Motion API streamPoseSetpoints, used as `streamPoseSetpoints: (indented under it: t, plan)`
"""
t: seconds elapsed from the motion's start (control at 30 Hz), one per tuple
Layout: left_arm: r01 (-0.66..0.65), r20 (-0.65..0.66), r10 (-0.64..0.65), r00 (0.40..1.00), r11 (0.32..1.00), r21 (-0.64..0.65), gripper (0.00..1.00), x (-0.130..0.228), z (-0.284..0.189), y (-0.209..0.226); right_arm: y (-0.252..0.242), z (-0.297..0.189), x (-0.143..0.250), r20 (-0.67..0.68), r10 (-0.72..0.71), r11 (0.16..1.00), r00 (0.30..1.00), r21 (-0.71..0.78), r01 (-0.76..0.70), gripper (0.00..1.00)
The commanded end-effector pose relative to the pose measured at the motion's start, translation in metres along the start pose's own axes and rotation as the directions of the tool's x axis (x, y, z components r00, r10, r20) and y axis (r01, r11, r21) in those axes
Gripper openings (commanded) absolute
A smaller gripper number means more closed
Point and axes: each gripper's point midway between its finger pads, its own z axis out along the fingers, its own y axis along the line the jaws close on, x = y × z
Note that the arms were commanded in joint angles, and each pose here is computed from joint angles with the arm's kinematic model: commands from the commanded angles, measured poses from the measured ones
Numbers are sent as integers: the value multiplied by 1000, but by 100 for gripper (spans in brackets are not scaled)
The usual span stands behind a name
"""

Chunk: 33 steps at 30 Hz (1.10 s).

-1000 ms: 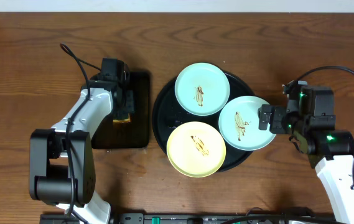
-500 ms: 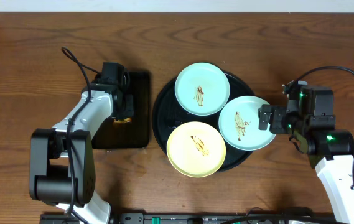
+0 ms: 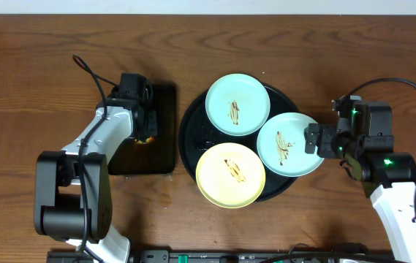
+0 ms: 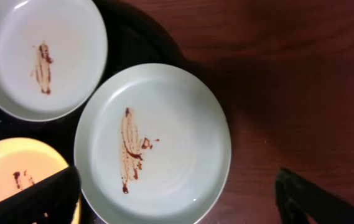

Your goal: Clean dirty plates on tray and stack at the side

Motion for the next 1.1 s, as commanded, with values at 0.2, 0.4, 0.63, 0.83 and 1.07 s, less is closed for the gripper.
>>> streamPoseSetpoints:
  t: [0.2, 0.4, 0.63, 0.83, 1.07]
  plan:
    - [28, 118, -30, 993, 999, 21, 8, -21, -39, -1, -14, 4, -3, -6, 14, 996, 1000, 83, -14, 83]
    - [47, 174, -53, 983, 998, 34, 7, -28, -58, -1, -23, 31, 12, -114, 35, 994, 993, 107, -23, 70]
    - [51, 164, -56, 985, 998, 33, 7, -26, -58, 0, -33, 67, 24, -199, 61, 991, 978, 132, -35, 60]
    - [51, 159, -55, 986, 998, 32, 8, -25, -58, 0, -50, 85, 32, -238, 108, 984, 965, 164, -70, 52]
    - [51, 159, -55, 986, 998, 32, 8, -25, -58, 0, -46, 95, 33, -256, 129, 991, 958, 74, -113, 51]
